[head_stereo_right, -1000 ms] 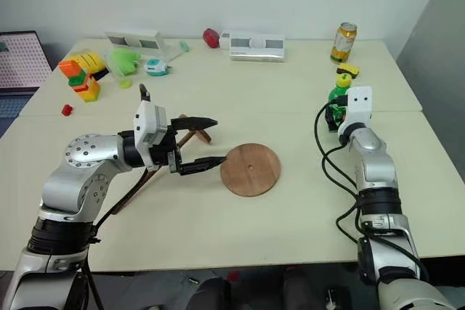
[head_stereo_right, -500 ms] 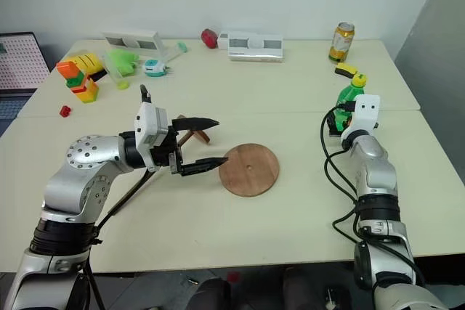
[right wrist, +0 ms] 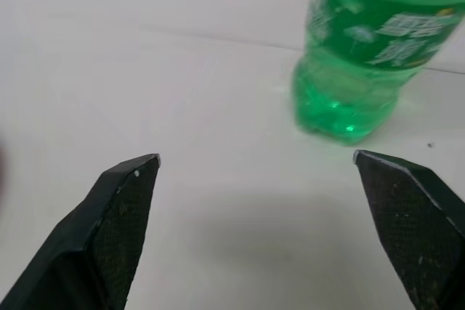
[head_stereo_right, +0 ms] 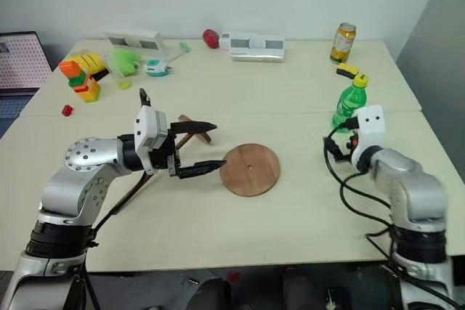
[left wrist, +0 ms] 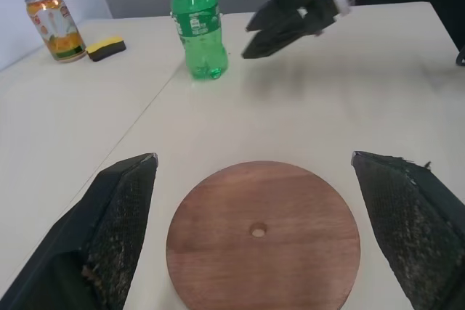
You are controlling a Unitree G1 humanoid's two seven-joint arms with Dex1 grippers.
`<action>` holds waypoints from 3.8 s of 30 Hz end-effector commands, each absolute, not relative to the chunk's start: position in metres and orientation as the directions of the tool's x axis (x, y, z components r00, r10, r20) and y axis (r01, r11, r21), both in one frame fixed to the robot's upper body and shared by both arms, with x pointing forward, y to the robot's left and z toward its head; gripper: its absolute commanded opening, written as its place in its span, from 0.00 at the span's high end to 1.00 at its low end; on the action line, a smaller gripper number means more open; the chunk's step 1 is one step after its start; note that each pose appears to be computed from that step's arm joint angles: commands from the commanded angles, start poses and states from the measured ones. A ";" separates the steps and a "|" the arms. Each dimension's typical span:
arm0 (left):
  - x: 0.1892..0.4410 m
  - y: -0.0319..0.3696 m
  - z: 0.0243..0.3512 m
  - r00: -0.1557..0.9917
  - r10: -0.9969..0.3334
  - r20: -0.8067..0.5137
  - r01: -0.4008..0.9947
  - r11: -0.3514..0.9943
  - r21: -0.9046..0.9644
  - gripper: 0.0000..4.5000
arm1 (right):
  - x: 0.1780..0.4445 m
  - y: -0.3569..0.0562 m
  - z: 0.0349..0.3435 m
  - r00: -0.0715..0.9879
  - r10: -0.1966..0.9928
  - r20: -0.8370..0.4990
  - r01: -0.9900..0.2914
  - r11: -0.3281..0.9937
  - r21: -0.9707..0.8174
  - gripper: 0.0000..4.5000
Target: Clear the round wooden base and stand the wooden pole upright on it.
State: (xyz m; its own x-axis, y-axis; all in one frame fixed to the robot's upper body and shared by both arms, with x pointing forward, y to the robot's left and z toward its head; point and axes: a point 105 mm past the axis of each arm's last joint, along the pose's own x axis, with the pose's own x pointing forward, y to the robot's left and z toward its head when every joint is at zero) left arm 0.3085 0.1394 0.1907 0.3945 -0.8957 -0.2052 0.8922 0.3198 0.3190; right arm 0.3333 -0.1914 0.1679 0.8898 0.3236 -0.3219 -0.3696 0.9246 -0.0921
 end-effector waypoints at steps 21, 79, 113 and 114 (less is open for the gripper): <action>0.361 0.224 0.169 0.312 -0.237 -0.920 0.789 0.604 0.112 0.00 | 0.270 -0.077 0.194 0.370 0.875 -0.312 -0.927 0.368 -0.067 0.00; 0.326 0.049 0.234 0.153 -0.984 0.091 0.954 0.171 0.246 0.94 | 0.261 -0.101 0.180 0.478 0.818 -0.319 -0.877 0.462 -0.131 0.00; 0.333 0.059 0.181 0.227 -0.973 -0.034 0.958 0.217 0.189 0.94 | 0.259 -0.102 0.172 0.489 0.801 -0.346 -0.869 0.479 -0.121 0.00; 0.335 0.060 0.177 0.242 -0.969 -0.040 0.957 0.232 0.175 0.94 | 0.258 -0.102 0.172 0.490 0.799 -0.348 -0.869 0.479 -0.124 0.00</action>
State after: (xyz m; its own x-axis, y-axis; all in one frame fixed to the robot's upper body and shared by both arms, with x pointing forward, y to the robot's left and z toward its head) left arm 0.3303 0.0570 0.2054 0.2073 -0.9770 0.0496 0.9490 0.2131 0.2323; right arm 0.2625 -0.1053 0.1652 0.4879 0.7934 -0.3640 -0.8657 0.4932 -0.0853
